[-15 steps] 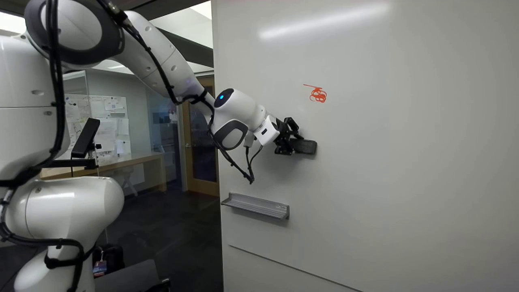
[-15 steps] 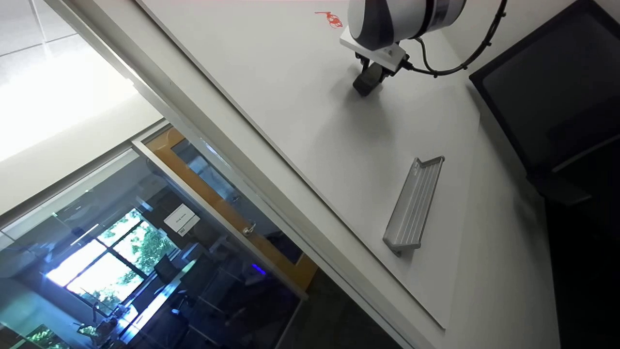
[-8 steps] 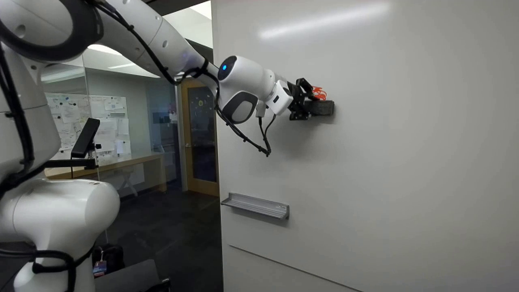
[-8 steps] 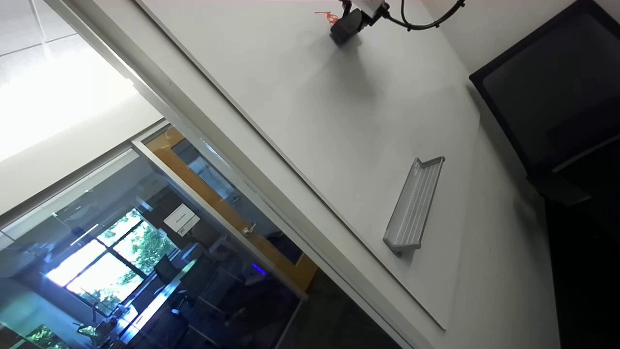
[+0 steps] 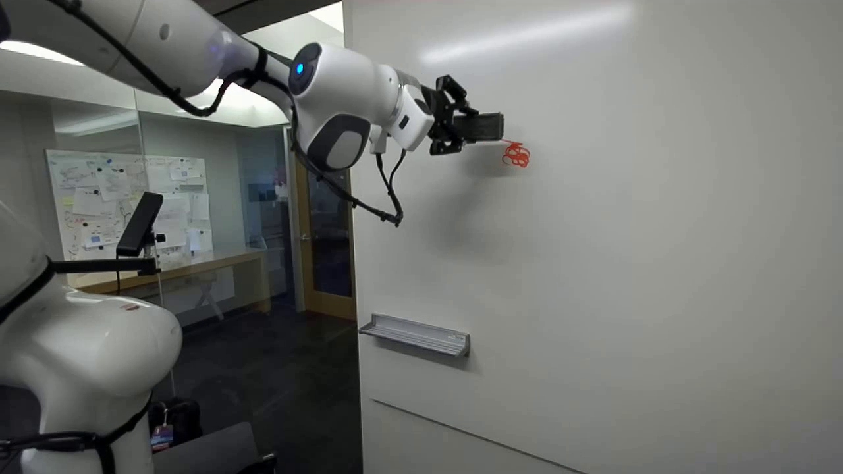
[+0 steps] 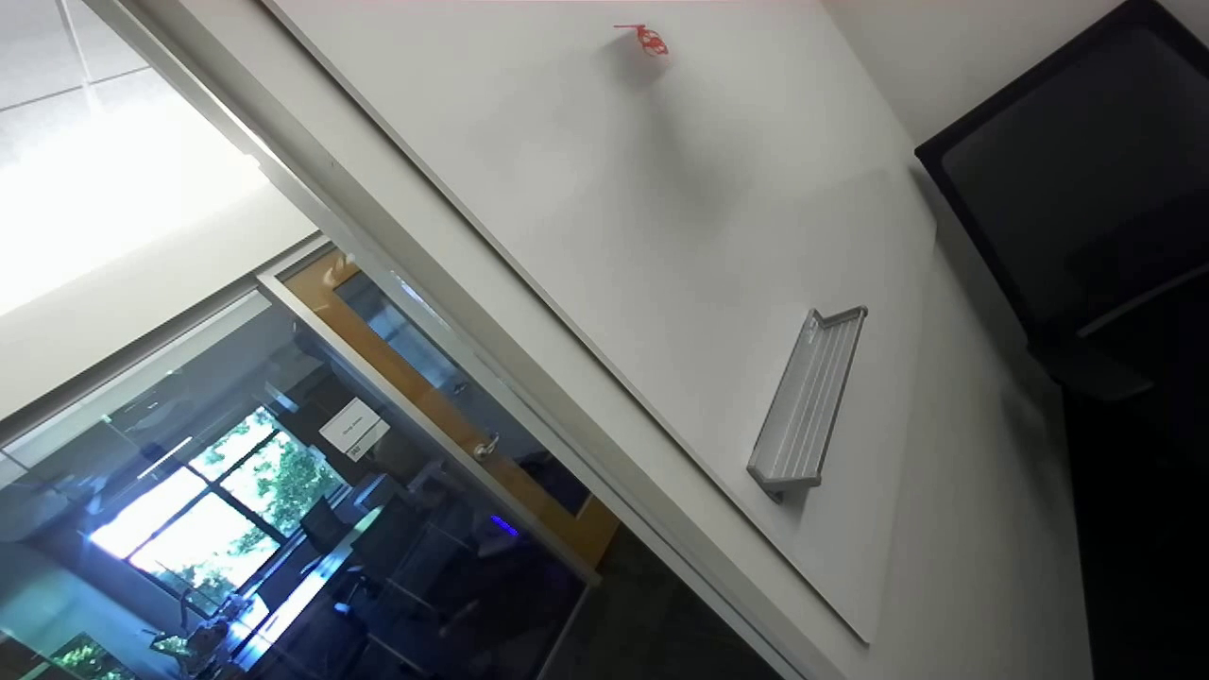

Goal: Take the eraser and rub off the contents on the whiteboard

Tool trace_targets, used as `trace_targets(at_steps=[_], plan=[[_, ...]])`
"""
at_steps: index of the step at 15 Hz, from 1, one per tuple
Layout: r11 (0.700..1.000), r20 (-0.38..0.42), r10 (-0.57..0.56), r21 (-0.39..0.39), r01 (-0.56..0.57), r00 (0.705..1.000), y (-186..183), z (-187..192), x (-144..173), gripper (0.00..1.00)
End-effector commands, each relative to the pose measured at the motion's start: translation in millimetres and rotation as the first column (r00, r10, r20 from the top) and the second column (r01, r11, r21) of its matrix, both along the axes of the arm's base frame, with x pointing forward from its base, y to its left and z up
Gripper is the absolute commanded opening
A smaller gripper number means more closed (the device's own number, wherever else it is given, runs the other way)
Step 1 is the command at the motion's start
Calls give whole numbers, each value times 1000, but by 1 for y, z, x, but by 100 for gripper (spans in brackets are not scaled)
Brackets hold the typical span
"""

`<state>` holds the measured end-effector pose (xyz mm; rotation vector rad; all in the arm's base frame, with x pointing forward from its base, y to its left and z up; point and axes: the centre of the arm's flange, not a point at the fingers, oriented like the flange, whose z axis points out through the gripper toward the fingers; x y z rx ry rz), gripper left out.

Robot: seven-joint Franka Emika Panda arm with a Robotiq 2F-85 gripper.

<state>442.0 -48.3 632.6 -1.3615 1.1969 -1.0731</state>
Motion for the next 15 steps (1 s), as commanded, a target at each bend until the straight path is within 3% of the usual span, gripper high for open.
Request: trace_targets(at_steps=[1,6,7,15], plan=[[1000,-17,21,-1,-21,1000,7,-10,-6,53],[999,-62,52,-11,-52,997,21,-34,-13,53],[999,-61,52,-10,-52,997,20,-34,-13,28],[998,-57,59,-7,-59,997,-12,-8,45,28]])
